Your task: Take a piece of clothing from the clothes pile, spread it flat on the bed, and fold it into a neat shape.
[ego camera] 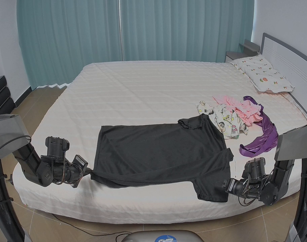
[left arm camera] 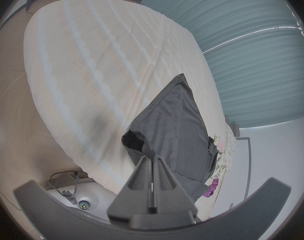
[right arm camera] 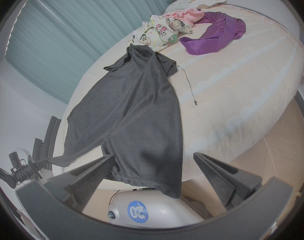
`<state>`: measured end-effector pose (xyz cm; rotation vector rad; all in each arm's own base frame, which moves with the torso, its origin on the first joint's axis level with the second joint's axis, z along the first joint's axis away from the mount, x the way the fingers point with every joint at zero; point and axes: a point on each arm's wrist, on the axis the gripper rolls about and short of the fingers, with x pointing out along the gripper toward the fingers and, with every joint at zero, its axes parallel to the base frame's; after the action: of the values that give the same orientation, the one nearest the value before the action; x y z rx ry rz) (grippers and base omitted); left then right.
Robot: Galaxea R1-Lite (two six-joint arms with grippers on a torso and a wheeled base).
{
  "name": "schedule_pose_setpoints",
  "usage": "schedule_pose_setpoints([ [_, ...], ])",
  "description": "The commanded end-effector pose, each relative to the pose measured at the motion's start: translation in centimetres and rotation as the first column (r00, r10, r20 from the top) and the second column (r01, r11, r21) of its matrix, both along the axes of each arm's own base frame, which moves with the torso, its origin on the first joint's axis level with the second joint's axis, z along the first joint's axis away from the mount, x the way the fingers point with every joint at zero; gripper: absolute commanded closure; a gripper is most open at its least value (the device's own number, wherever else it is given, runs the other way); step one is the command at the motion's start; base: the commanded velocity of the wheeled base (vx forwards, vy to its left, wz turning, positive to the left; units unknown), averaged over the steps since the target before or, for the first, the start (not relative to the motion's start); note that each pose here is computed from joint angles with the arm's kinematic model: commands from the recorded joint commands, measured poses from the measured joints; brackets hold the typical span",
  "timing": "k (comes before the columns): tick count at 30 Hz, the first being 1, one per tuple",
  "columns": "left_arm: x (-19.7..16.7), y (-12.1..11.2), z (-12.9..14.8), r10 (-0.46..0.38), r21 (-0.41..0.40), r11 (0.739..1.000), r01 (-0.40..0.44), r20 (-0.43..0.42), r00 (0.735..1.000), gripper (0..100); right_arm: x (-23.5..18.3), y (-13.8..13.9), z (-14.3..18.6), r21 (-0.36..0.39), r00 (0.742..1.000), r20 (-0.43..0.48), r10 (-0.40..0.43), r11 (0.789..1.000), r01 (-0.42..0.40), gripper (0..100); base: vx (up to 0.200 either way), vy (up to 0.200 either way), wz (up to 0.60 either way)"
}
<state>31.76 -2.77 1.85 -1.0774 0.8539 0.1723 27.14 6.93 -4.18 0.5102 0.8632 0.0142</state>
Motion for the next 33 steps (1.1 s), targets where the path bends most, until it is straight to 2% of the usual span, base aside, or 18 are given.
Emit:
schedule_pose_setpoints([
  [1, 0.0, 0.0, 0.0, 0.000, 0.000, 1.000, 0.000, -0.001, 1.000, 100, -0.6, 0.5, -1.1, -0.014, 0.999, -0.045, 0.022, 1.000, -0.022, 0, 0.000, 0.000, 0.00],
  [14, 0.0, 0.0, -0.1, 0.000, 0.000, 1.000, 0.000, -0.001, 1.000, 100, -0.2, 1.1, -1.5, -0.019, 0.999, -0.038, 0.037, 0.999, -0.038, 0, 0.000, 0.000, 0.00],
  [15, 0.0, 0.0, -0.1, 0.000, 0.000, 1.000, 0.000, -0.001, 1.000, 100, -0.1, 1.1, -1.6, -0.020, 0.999, -0.036, 0.038, 0.999, -0.039, 100, 0.000, 0.000, 0.00],
  [18, 0.0, 0.0, -0.1, 0.000, 0.000, 1.000, 0.000, -0.001, 1.000, 100, 0.2, 1.6, -2.0, -0.030, 0.999, -0.032, 0.042, 0.999, -0.043, 100, 0.000, 0.000, 0.00],
  [20, 0.0, 0.0, -0.1, 0.000, 0.000, 1.000, 0.000, -0.001, 1.000, 100, 0.2, 1.7, -2.2, -0.063, 0.999, -0.026, 0.024, 0.998, -0.026, 100, 0.000, 0.000, 0.00],
  [25, 0.0, 0.0, 0.0, -0.001, -0.001, 1.000, 0.001, -0.002, 1.000, 100, -0.1, 1.3, -1.8, -0.071, 0.999, -0.032, 0.013, 0.997, -0.016, 100, 0.000, 0.000, 0.00],
  [32, -0.6, 0.0, 0.0, -0.011, 0.003, 1.000, 0.011, -0.008, 1.000, 100, -2.2, -0.6, 0.8, -0.065, 0.999, -0.027, -0.028, 0.998, 0.026, 100, 0.000, 0.000, 0.00],
  [33, -1.1, 0.0, 0.6, -0.023, 0.015, 1.000, 0.023, 0.006, 1.000, 100, -3.0, -1.5, 1.7, -0.059, 0.998, -0.017, -0.053, 0.997, 0.052, 100, 0.000, 0.000, 0.00],
])
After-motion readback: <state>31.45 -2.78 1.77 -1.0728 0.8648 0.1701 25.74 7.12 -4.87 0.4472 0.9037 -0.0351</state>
